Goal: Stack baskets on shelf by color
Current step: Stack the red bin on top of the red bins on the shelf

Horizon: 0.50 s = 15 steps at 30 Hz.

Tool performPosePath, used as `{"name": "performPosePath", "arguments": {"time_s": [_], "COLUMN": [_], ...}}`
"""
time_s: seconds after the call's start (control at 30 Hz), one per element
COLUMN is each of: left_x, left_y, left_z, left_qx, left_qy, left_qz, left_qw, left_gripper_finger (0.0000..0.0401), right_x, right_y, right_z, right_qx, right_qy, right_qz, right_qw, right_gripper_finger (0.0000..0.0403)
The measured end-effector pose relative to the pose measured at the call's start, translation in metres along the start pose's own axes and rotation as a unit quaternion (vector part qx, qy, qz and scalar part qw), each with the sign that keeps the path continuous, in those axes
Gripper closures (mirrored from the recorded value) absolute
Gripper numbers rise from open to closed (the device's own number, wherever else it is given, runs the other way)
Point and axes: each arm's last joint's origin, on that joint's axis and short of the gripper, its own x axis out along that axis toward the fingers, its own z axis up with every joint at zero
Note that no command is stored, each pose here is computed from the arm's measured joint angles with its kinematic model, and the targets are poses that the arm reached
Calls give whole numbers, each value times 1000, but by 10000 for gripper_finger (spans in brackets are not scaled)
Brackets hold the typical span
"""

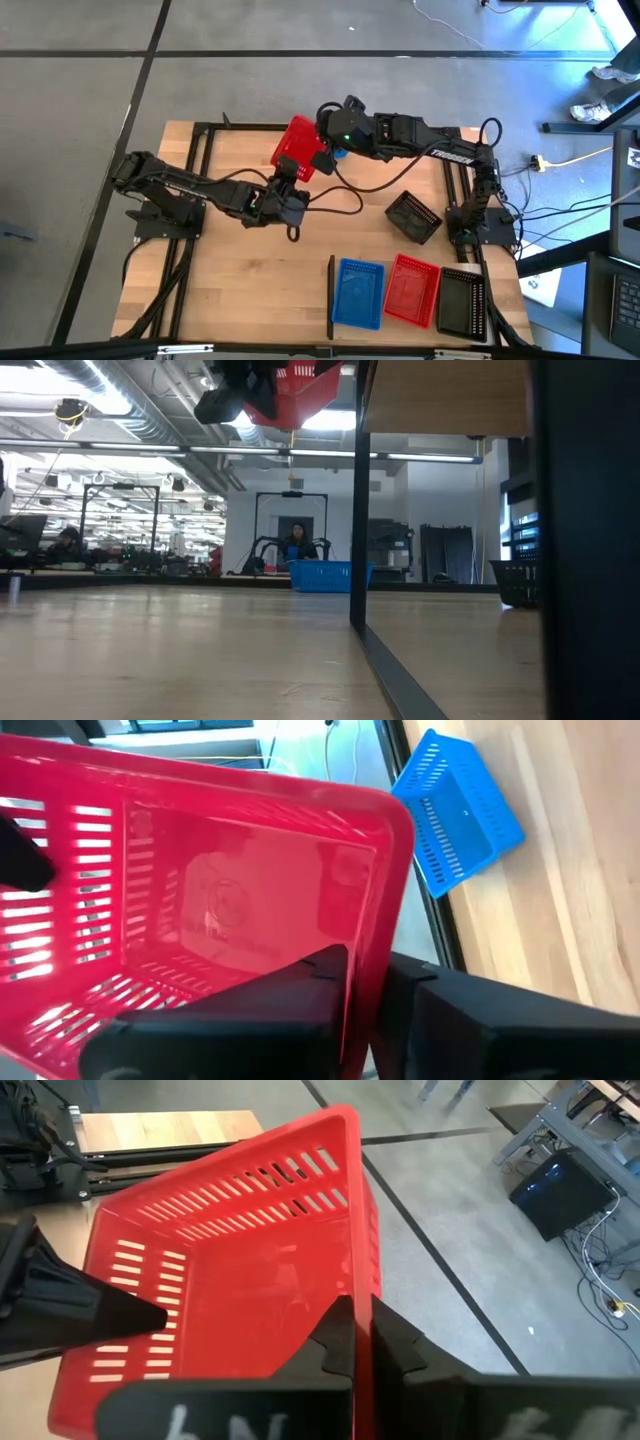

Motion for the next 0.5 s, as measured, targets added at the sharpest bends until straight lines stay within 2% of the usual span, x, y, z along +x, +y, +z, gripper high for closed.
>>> {"name": "performPosePath", "arguments": {"time_s": [0.2,0.5], "left_x": [1,-9], "left_y": [1,-1], "left_z": [0,4], "left_qx": [-21,-19], "left_qy": [8,-12], "left_qz": [9,7], "left_qw": [1000,1000], "left_gripper_finger": [361,358], "right_x": [1,3], "right_y": [0,-4], "right_z": [0,-1], "right_qx": [0,3], "right_qy": [2,6], "right_qz": [-2,-5], "right_qw": [1000,1000], "right_gripper_finger": [402,403]}}
